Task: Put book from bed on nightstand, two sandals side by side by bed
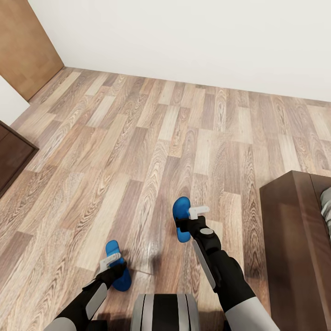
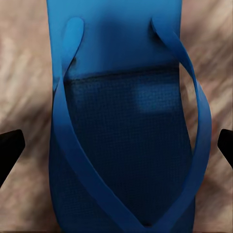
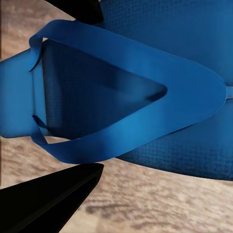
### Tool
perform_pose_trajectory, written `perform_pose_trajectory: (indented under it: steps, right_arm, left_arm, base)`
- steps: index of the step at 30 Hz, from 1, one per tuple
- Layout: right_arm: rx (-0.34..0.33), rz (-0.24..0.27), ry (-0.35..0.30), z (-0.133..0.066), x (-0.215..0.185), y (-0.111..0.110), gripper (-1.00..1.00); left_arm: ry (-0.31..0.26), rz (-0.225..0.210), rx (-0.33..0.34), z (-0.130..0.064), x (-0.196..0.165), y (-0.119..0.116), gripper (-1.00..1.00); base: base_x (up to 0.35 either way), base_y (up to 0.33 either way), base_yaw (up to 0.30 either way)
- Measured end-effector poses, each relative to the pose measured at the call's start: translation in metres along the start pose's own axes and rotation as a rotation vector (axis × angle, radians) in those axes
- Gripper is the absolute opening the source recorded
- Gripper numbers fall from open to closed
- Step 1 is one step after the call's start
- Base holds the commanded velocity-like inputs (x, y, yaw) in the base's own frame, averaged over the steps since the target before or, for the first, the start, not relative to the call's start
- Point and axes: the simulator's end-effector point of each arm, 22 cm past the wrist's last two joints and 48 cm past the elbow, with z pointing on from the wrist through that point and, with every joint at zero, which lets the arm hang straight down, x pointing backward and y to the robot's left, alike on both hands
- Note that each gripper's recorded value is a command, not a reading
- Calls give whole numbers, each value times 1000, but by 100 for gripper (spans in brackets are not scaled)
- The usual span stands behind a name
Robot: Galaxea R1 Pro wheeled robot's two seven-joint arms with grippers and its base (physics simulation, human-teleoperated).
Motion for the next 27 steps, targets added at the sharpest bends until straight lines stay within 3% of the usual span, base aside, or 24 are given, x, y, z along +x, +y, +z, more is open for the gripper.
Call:
perform_pose_trajectory:
  steps: [27]
  right_arm:
    - [-2, 2, 16, 6, 9, 0, -100]
  left_arm:
    - [13, 5, -7, 4, 7, 4, 100]
  base:
    - [0, 0, 0]
